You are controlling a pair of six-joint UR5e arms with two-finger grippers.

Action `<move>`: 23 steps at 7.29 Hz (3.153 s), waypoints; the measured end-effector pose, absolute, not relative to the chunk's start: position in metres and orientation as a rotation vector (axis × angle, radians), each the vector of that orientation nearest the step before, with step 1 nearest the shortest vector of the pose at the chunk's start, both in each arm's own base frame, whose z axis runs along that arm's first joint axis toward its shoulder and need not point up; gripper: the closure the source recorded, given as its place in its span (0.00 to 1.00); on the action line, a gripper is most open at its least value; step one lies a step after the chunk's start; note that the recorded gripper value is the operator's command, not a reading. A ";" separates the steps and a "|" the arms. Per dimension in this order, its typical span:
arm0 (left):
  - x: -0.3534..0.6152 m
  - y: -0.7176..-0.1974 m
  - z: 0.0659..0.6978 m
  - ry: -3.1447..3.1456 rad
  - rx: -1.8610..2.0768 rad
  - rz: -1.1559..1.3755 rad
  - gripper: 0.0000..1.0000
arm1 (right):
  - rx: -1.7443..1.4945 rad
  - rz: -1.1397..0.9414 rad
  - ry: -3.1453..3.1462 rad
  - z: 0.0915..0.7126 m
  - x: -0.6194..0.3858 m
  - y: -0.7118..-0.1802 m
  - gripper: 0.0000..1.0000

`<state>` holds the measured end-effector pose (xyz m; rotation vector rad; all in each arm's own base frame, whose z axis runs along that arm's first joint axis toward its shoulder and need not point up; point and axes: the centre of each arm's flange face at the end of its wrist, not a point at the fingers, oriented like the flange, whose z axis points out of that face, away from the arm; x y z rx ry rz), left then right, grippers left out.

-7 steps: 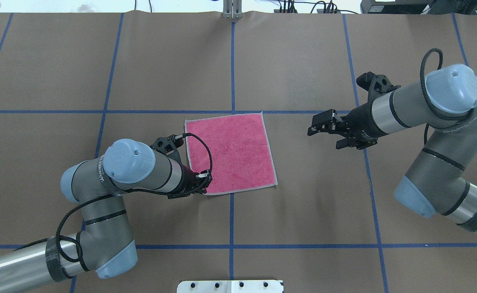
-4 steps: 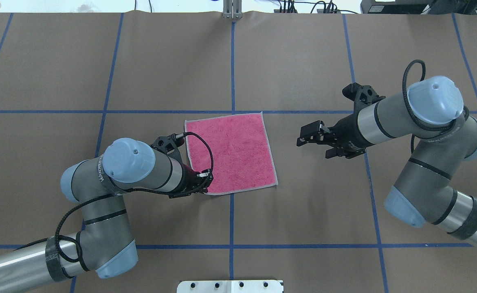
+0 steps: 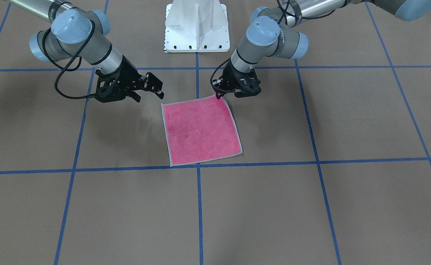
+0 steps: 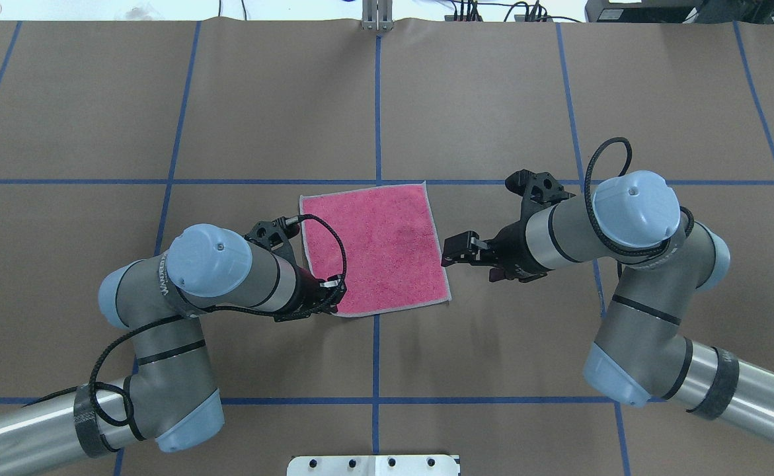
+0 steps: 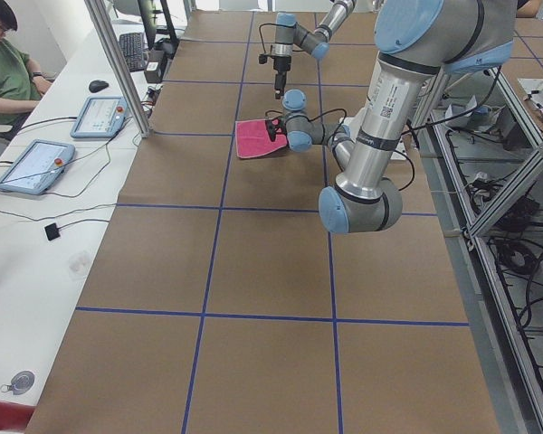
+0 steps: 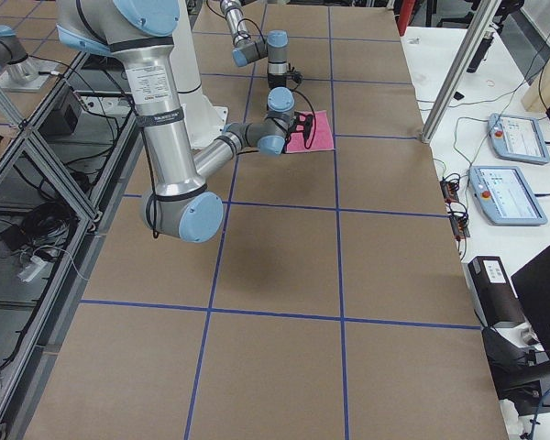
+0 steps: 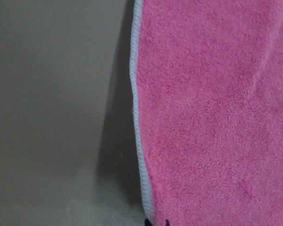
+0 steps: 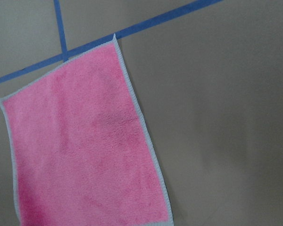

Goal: Fold towel twice with both arms
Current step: 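Move the right gripper to the towel's opposite edge and grasp it, then lift the near towel edge with both grippers and fold it away from the robot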

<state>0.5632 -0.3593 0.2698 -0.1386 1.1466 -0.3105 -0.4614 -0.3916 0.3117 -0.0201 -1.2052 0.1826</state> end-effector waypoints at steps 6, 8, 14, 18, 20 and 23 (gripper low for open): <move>0.563 -0.359 0.267 1.152 -0.138 -0.310 1.00 | -0.047 0.180 -1.165 0.323 -0.504 -0.384 0.11; 0.563 -0.359 0.266 1.152 -0.137 -0.309 1.00 | -0.057 0.172 -1.159 0.326 -0.509 -0.378 0.15; 0.563 -0.359 0.264 1.157 -0.134 -0.304 1.00 | -0.066 0.177 -1.125 0.341 -0.523 -0.379 0.23; 0.563 -0.359 0.265 1.155 -0.134 -0.304 1.00 | -0.060 0.173 -1.141 0.331 -0.524 -0.380 0.25; 0.563 -0.359 0.265 1.157 -0.134 -0.304 1.00 | -0.062 0.172 -1.137 0.333 -0.526 -0.379 0.34; 0.563 -0.359 0.265 1.157 -0.133 -0.303 1.00 | -0.065 0.169 -1.135 0.333 -0.528 -0.377 0.45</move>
